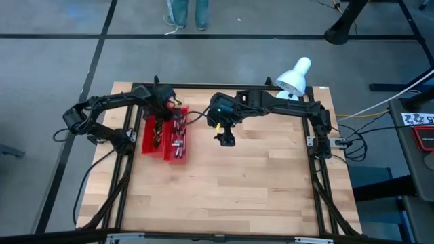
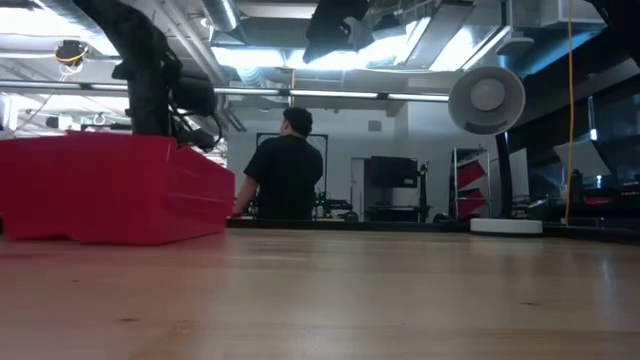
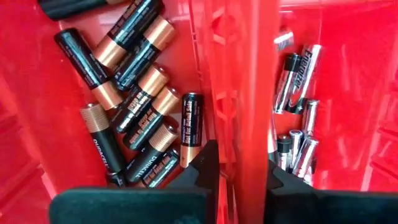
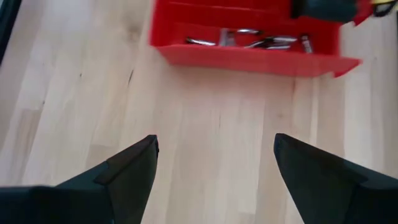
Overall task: Sort batteries
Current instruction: Move the bins from the middle left to the top left side of the table
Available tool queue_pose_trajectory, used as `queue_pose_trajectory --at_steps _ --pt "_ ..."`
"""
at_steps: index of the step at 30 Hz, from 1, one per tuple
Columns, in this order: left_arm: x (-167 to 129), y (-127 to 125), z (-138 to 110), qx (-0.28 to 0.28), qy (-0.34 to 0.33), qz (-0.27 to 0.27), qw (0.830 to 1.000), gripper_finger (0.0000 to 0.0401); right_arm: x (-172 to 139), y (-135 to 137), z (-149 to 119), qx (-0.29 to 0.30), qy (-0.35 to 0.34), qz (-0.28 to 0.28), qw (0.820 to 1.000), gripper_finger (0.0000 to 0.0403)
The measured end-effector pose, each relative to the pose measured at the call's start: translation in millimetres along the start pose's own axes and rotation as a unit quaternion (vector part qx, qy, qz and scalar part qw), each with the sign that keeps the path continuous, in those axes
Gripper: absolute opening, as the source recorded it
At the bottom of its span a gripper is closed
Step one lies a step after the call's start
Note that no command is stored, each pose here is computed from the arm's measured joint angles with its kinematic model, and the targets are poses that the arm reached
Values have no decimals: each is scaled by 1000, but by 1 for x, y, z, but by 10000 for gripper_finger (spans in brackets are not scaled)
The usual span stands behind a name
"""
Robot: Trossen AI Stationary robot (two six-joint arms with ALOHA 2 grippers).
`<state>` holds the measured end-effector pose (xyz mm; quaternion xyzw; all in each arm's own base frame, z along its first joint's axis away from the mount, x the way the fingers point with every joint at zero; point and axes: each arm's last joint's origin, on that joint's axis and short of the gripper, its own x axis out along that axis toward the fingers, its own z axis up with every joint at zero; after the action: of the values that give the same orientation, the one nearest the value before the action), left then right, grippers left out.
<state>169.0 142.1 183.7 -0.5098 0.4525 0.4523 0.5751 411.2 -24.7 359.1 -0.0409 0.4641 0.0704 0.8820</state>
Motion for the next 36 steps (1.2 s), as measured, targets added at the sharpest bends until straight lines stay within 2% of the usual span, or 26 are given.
queue_pose_trajectory --at_steps 7,12,31,33,36 --pt "-2 28 27 14 -15 6 1000 22 0 -2 1 -5 -5 -2 1000 321" --pt "-1 39 36 15 -9 -6 1000 28 -1 -8 2 -1 -18 -9 1000 321" --pt "-7 41 34 82 -14 -21 996 32 -2 -11 8 49 -49 -15 997 321" --pt "-10 41 32 86 -15 -27 996 43 -2 -12 8 50 -51 -15 997 321" --pt "-12 41 32 89 -18 -33 995 83 -2 -12 9 49 -58 -16 997 321"
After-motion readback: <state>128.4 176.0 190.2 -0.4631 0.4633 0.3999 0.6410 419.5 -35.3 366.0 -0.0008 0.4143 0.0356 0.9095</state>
